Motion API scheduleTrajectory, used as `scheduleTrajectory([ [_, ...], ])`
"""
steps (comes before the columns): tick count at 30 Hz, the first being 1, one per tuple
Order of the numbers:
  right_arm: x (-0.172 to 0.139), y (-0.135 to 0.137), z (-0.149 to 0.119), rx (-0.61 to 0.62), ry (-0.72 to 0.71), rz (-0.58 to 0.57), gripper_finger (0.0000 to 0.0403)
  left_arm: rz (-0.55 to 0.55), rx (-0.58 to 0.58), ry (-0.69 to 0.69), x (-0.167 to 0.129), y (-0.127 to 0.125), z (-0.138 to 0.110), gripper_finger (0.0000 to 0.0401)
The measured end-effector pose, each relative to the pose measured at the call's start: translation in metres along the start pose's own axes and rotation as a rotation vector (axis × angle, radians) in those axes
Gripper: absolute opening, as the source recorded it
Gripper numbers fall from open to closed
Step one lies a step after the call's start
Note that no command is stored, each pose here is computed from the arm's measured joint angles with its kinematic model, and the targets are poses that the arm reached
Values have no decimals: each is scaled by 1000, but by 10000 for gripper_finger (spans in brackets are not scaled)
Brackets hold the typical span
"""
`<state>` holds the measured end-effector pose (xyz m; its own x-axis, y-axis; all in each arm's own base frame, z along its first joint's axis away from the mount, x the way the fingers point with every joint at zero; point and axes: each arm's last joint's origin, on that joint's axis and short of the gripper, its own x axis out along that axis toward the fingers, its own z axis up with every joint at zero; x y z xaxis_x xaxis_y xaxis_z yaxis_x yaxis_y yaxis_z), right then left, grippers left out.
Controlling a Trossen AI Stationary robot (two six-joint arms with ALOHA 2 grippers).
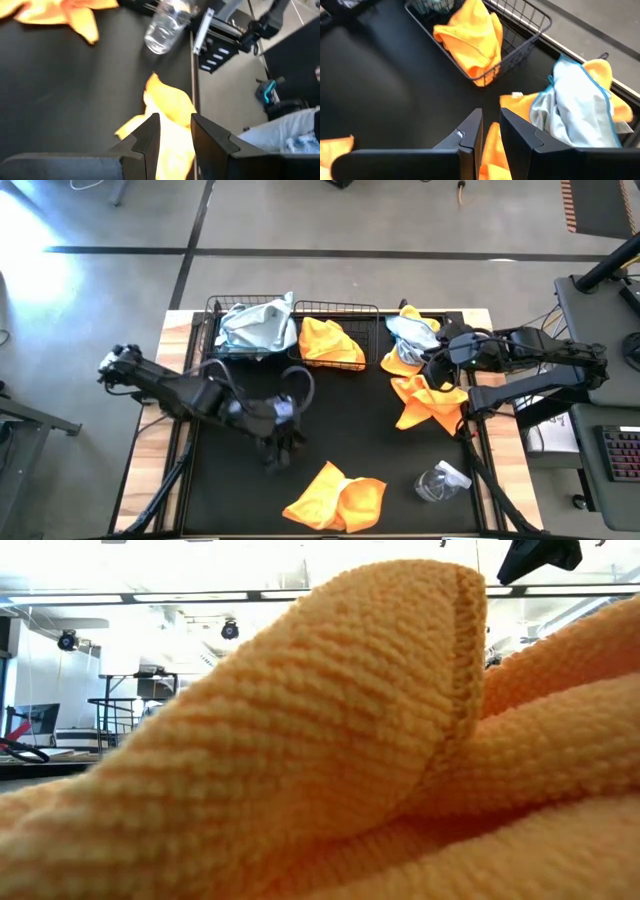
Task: Sort microfiber towel by color & place in baskets
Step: Put the yellow towel into the right black wire basket
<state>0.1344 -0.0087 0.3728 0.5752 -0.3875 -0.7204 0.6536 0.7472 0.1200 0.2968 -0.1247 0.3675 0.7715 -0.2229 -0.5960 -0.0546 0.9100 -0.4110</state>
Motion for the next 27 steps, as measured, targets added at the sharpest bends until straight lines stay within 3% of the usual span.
scheduleTrajectory([
  [7,0,-5,-7,10,63,-50,59,-50,34,58,43,-36,8,94],
  [14,-1,-9,-12,-7,113,-87,59,-56,67,152,62,-66,21,94],
  [19,-1,-11,-14,-18,138,-100,59,-39,99,201,69,-77,32,94],
  [23,-1,-10,-15,-18,170,-76,59,-86,165,211,86,-83,40,94],
  [27,-2,-11,-18,-23,218,-56,59,-151,157,233,102,-78,47,94],
])
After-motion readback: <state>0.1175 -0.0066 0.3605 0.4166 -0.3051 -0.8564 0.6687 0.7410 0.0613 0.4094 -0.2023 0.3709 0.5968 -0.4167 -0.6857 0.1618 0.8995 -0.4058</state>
